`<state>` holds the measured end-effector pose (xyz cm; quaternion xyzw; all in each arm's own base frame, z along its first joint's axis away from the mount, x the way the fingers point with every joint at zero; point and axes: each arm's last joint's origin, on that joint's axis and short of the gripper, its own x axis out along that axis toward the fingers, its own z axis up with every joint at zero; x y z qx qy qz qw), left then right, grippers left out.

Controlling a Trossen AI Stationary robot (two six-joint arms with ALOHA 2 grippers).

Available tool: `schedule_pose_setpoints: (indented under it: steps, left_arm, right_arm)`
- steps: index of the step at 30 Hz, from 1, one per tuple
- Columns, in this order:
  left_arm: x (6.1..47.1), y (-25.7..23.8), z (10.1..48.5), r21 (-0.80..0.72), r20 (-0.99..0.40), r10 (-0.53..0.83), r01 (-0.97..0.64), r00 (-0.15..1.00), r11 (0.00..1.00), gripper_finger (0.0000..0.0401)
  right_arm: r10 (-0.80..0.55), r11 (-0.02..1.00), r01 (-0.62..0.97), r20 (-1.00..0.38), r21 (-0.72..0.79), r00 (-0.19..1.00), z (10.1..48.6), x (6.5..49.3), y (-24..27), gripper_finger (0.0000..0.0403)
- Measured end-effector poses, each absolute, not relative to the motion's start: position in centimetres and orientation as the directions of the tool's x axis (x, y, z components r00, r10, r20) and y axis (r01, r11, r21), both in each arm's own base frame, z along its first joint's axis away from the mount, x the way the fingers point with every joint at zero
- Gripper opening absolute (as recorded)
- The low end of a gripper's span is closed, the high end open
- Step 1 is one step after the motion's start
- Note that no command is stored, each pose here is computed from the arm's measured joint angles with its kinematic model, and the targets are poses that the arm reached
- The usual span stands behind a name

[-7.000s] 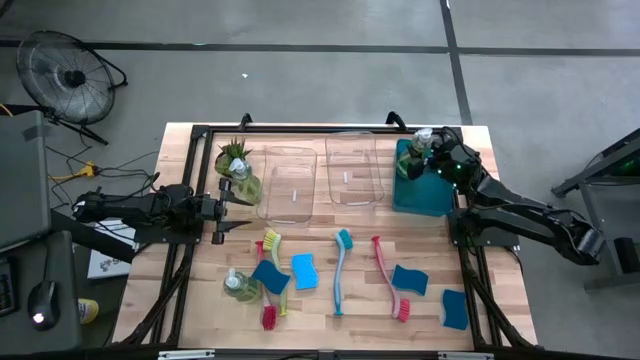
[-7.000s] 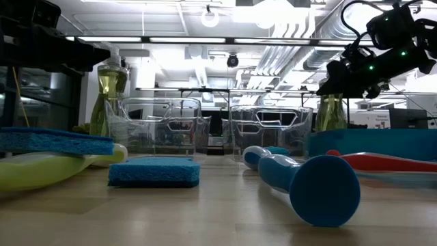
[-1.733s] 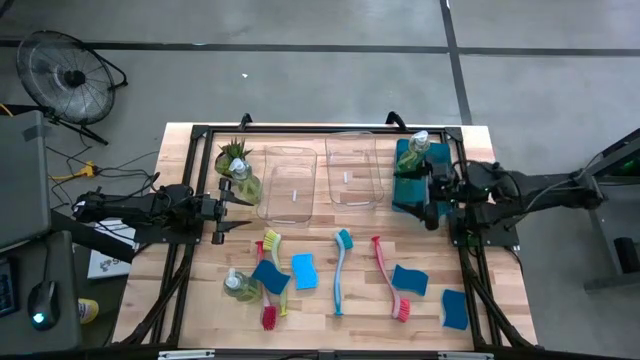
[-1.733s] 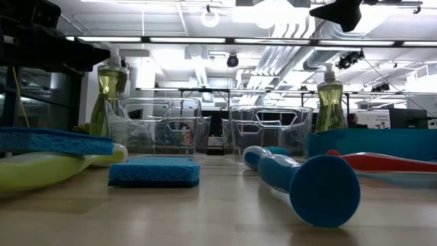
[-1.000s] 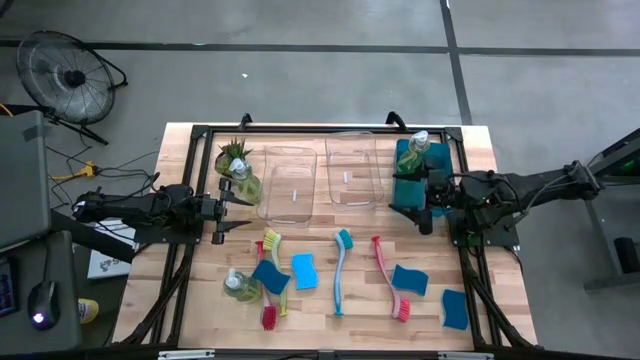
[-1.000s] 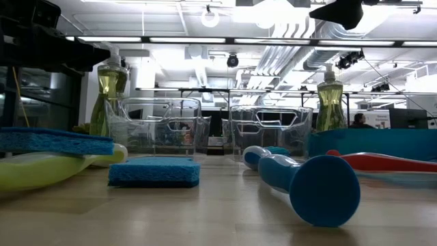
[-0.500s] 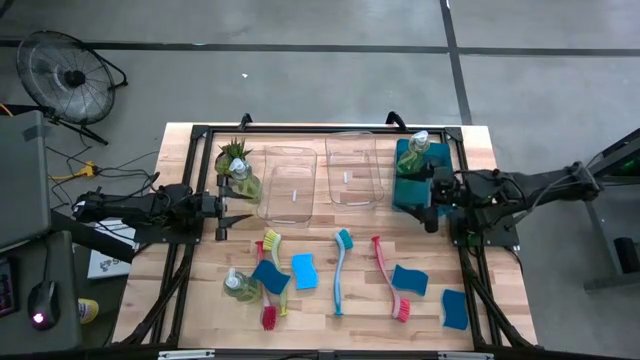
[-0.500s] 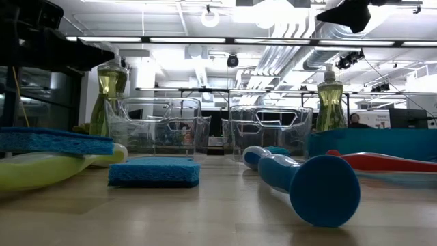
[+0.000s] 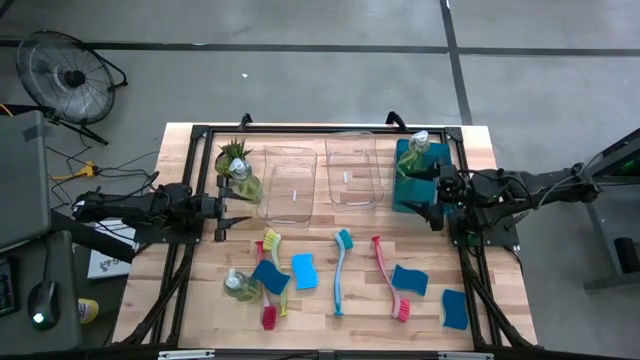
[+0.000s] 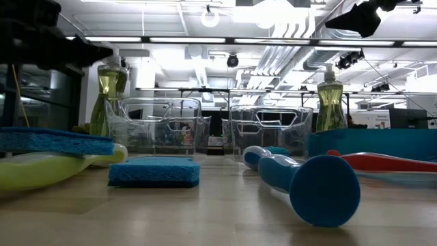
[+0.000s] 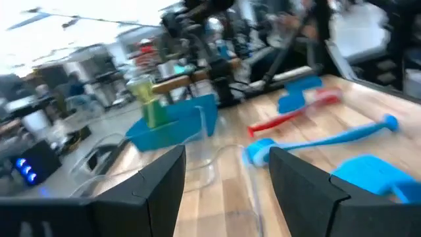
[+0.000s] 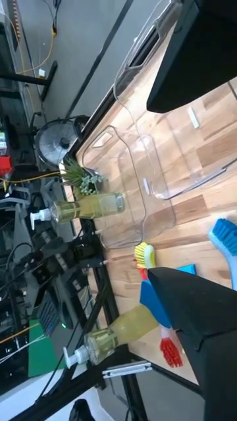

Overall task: Pick & Place Kitchen Sink Supplies
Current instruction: Put the top green dishwashing liquid dispenser into the blue bin

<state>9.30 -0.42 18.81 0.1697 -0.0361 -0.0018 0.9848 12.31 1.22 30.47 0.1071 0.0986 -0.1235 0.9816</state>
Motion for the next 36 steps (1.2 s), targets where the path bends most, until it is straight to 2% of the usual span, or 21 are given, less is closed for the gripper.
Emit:
schedule_pose_setpoints:
  steps: [3,8,14,18,28,32,36]
  left_arm:
    - [8.7,-0.4,21.0,0.338,0.145,-0.013,-0.037,0.989,0.940,0.0213]
    - [8.1,-0.5,22.5,0.364,0.158,-0.080,0.017,0.984,0.931,0.0213]
    - [7.4,-0.4,24.2,0.336,0.211,-0.042,-0.032,0.977,0.941,0.0213]
    - [7.0,0.0,25.1,0.316,0.241,0.092,-0.168,0.966,0.934,0.0213]
    - [5.4,0.5,28.2,0.378,0.289,0.243,-0.343,0.926,0.860,0.0214]
    - [4.9,0.8,29.2,0.431,0.217,0.339,-0.402,0.915,0.808,0.0229]
    - [5.0,1.2,29.5,0.467,0.094,0.447,-0.436,0.889,0.769,0.0271]
  right_arm:
    - [-0.234,0.945,0.274,-0.217,0.179,0.948,30.5,12.3,1.2,0.0399]
    - [-0.227,0.944,0.272,-0.231,0.187,0.946,30.3,12.4,1.2,0.0399]
    - [-0.225,0.941,0.275,-0.243,0.195,0.944,30.2,12.4,1.2,0.0399]
    - [-0.225,0.945,0.272,-0.244,0.182,0.943,30.2,12.4,1.2,0.0399]
    - [-0.192,0.954,0.239,-0.246,0.180,0.950,30.2,12.4,1.3,0.0399]
    - [-0.173,0.957,0.222,-0.248,0.185,0.953,30.2,12.5,1.4,0.0399]
    - [-0.173,0.957,0.222,-0.248,0.184,0.953,30.2,12.5,1.4,0.0399]
